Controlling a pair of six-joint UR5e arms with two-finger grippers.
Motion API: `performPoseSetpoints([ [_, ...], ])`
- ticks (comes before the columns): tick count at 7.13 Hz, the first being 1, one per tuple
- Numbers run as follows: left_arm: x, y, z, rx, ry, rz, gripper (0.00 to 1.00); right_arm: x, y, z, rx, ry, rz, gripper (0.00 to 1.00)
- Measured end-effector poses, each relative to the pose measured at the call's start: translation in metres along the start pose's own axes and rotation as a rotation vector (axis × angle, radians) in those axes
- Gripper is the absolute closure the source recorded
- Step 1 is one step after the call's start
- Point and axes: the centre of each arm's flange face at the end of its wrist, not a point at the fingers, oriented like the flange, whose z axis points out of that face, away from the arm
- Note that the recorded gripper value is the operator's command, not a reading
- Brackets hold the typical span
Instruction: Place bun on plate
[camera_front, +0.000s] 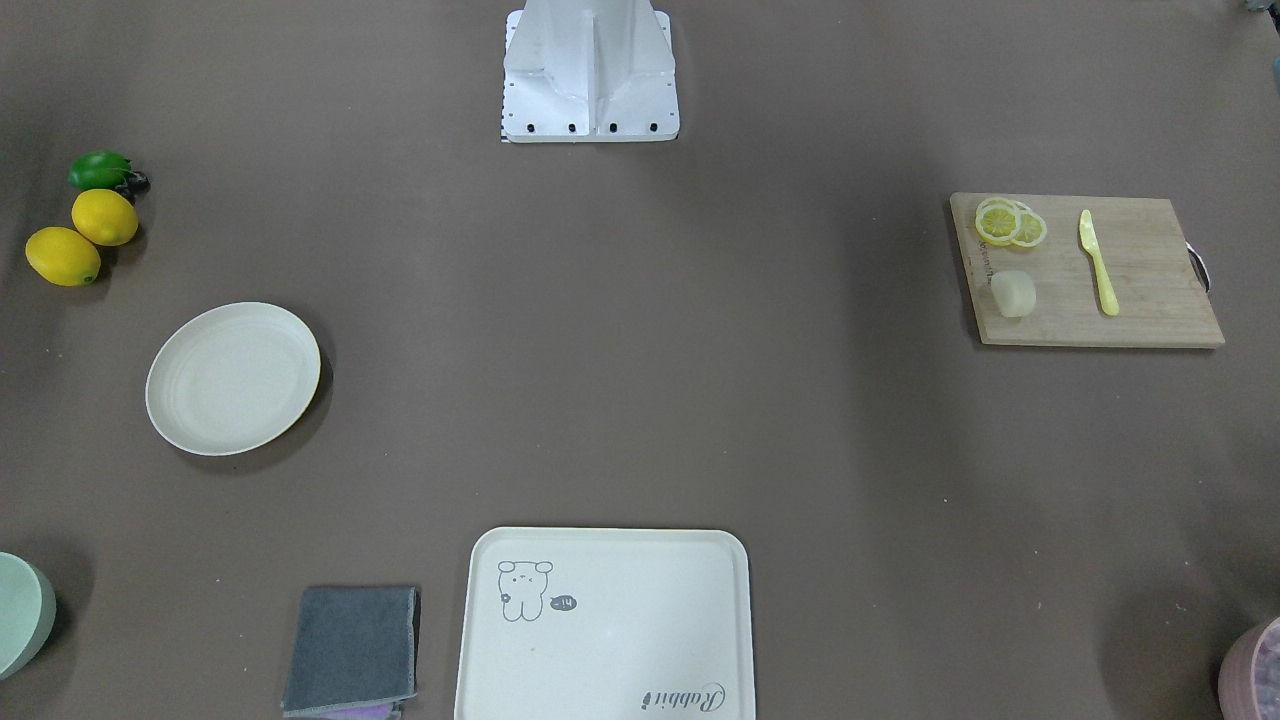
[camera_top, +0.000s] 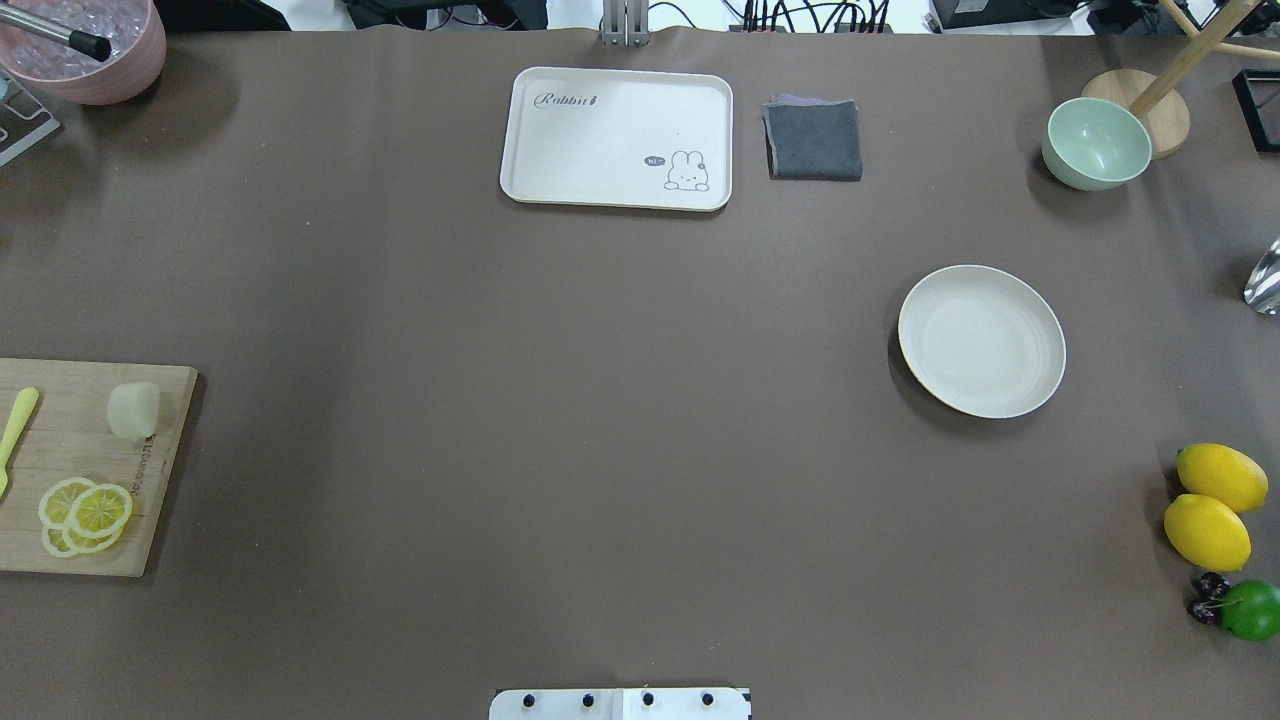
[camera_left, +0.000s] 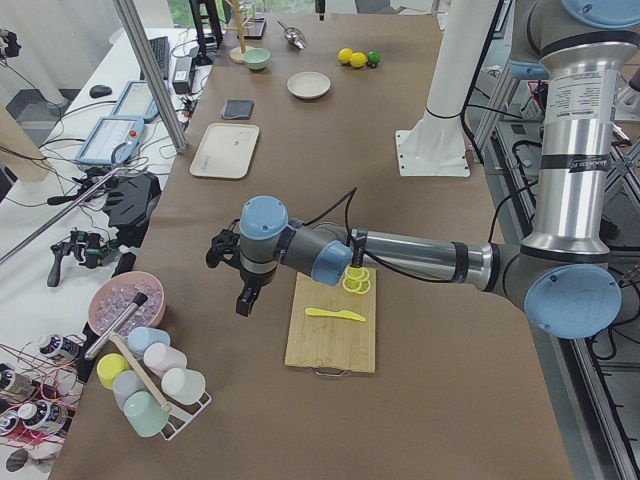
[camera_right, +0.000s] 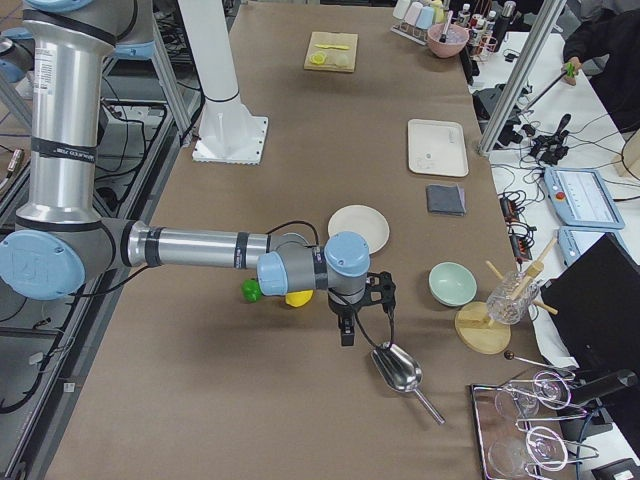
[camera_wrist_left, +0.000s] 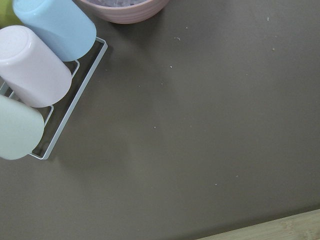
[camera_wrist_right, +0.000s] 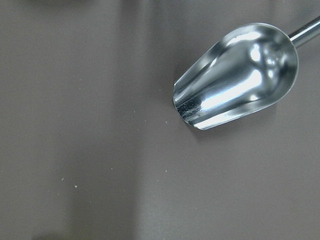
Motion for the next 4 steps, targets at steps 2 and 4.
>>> performPoseSetpoints([
  [2, 0.0037, 0.0001, 0.0037, -0.002, 0.003, 0.014, 0.02, 0.0000, -0.0014, 0.0002, 0.000, 0.000, 0.004, 0.00],
  [4, 0.0043, 0.0005, 0.0055, -0.003, 0.004, 0.015, 0.02, -0.0035, -0.0037, -0.0031, 0.008, -0.003, 0.002, 0.00],
])
